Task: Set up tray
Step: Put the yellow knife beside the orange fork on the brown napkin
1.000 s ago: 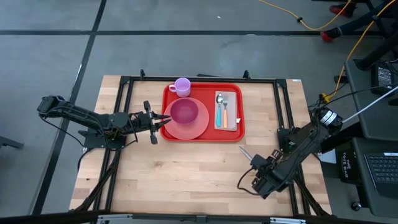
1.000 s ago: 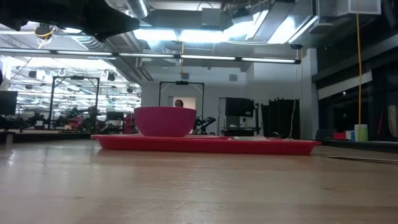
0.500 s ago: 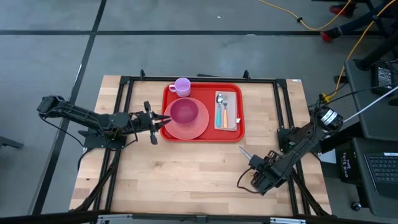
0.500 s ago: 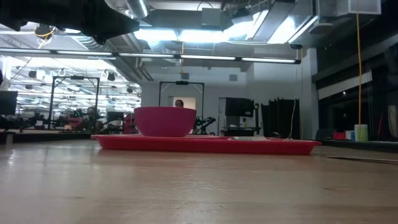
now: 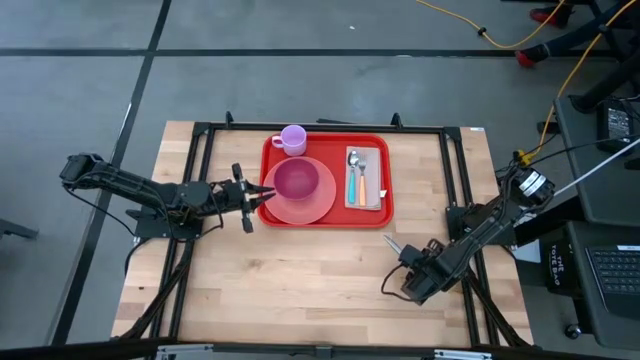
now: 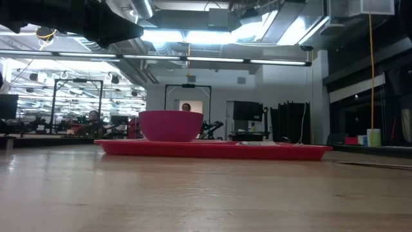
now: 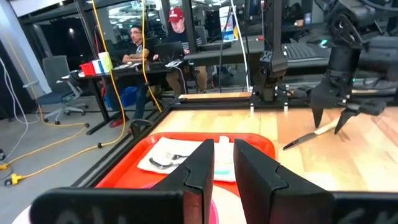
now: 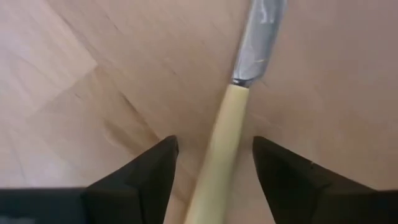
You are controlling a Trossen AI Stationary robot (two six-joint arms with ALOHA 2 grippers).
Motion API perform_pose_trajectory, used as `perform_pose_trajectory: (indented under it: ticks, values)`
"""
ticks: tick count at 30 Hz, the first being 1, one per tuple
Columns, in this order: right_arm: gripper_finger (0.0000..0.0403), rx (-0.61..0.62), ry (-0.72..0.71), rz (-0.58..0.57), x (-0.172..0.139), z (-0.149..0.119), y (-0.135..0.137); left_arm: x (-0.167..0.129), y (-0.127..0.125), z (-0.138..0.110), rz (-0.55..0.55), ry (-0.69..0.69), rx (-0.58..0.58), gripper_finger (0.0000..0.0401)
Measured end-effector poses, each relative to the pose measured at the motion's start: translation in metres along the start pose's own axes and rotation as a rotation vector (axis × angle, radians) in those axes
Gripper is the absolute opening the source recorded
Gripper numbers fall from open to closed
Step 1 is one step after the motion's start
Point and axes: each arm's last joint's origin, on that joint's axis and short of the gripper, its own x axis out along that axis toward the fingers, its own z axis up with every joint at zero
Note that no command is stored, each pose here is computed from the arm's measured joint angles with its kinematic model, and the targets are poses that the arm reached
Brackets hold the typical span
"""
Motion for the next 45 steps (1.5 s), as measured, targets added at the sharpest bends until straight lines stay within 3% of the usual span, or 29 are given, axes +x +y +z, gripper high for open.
perform_pose_trajectory:
  ticks: [12,23,30,45]
  values:
    - [0.0213,0.037,-0.005,0.047,0.002,0.001,0.004,0.000,0.000,-0.002,-0.002,0.022,0.011,0.0054]
    - [0.0105,0.082,-0.004,0.064,0.003,0.001,0.006,0.000,0.000,-0.002,-0.002,0.023,0.012,0.0054]
    - [0.0058,0.100,-0.021,0.062,0.003,0.001,0.006,0.000,0.000,-0.002,-0.002,0.023,0.013,0.0054]
    - [0.0056,0.138,-0.045,0.060,-0.016,0.007,0.018,0.000,0.000,-0.003,-0.002,0.024,0.014,0.0054]
